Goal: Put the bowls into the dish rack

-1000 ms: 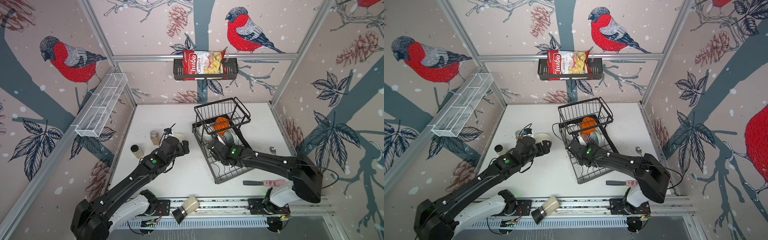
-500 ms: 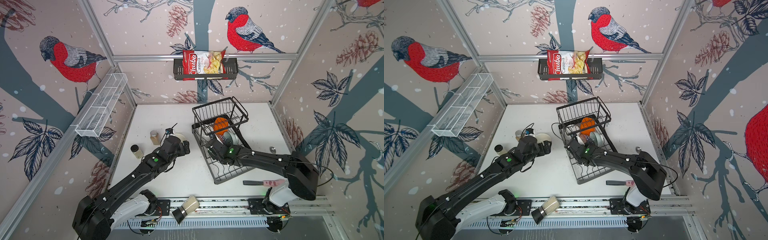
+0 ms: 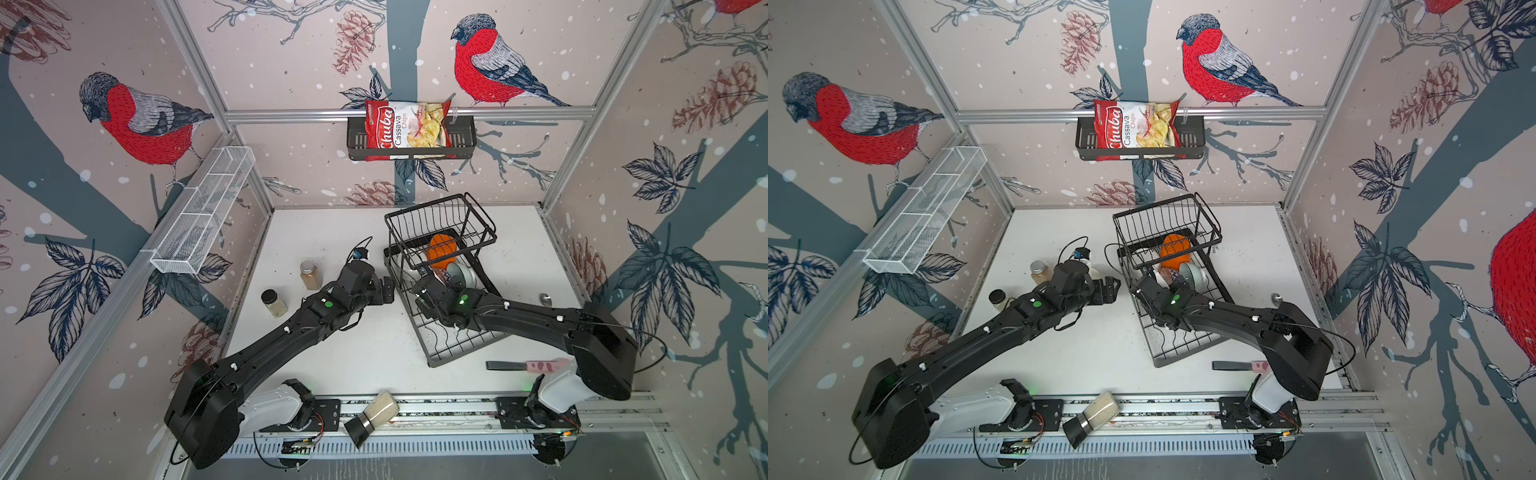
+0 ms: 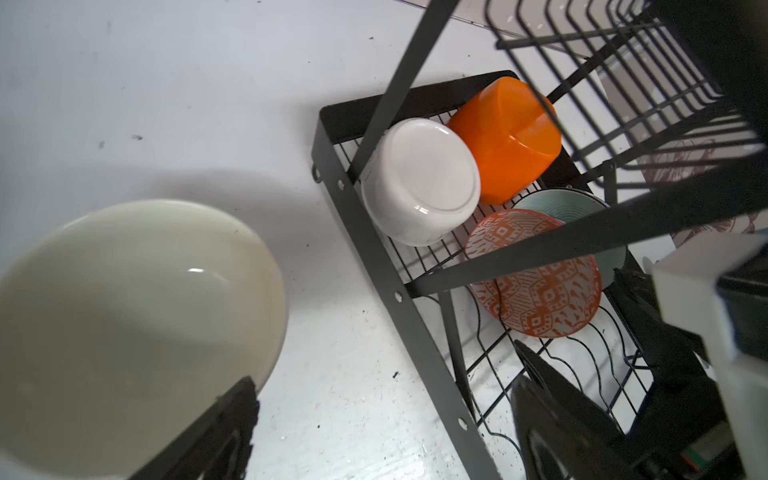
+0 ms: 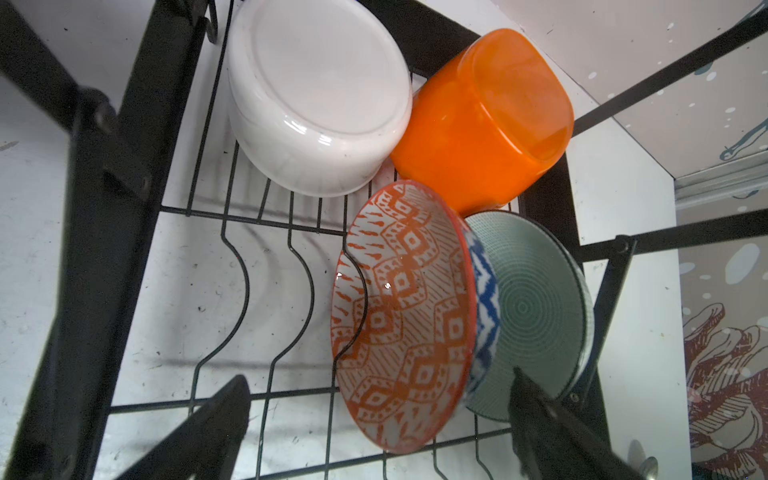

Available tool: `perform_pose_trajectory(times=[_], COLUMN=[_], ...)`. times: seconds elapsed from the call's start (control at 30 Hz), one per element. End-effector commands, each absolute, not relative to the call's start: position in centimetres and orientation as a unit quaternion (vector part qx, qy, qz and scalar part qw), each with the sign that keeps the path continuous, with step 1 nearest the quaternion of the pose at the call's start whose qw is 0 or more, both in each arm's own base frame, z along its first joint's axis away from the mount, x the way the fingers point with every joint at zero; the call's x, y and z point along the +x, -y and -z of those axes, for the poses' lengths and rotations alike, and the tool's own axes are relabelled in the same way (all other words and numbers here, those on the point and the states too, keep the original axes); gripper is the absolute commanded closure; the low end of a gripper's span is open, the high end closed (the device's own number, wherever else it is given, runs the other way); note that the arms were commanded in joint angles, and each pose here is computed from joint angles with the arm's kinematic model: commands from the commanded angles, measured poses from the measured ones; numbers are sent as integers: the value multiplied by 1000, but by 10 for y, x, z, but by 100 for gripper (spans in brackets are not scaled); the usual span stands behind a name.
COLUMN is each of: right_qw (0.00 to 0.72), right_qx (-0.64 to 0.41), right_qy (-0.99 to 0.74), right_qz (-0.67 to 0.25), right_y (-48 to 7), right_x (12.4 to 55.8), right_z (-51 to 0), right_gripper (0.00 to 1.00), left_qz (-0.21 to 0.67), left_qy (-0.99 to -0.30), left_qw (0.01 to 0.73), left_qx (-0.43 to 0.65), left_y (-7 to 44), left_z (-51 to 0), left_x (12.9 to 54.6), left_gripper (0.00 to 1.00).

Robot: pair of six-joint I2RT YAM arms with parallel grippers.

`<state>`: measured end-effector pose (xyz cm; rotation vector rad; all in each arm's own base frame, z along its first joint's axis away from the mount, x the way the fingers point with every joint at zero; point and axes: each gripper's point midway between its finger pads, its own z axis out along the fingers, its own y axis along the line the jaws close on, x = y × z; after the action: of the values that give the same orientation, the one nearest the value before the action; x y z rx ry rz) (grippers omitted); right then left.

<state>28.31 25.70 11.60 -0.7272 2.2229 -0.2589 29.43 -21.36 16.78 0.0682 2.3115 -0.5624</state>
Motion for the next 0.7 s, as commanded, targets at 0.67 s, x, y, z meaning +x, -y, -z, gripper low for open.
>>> perform_pose_trajectory(times=[0.67], right_qw=[438], right_qx=[-234], right_qy=[-862], right_qz=[96], right_y=[-265], right_x=[305], right_z=[-131], right_gripper=[3], left_qz=[212], left_qy=[-891], left_qw=[400], left_qx=[35], left_y=[238], left_z=[-174], left_x=[351], left_gripper=[5])
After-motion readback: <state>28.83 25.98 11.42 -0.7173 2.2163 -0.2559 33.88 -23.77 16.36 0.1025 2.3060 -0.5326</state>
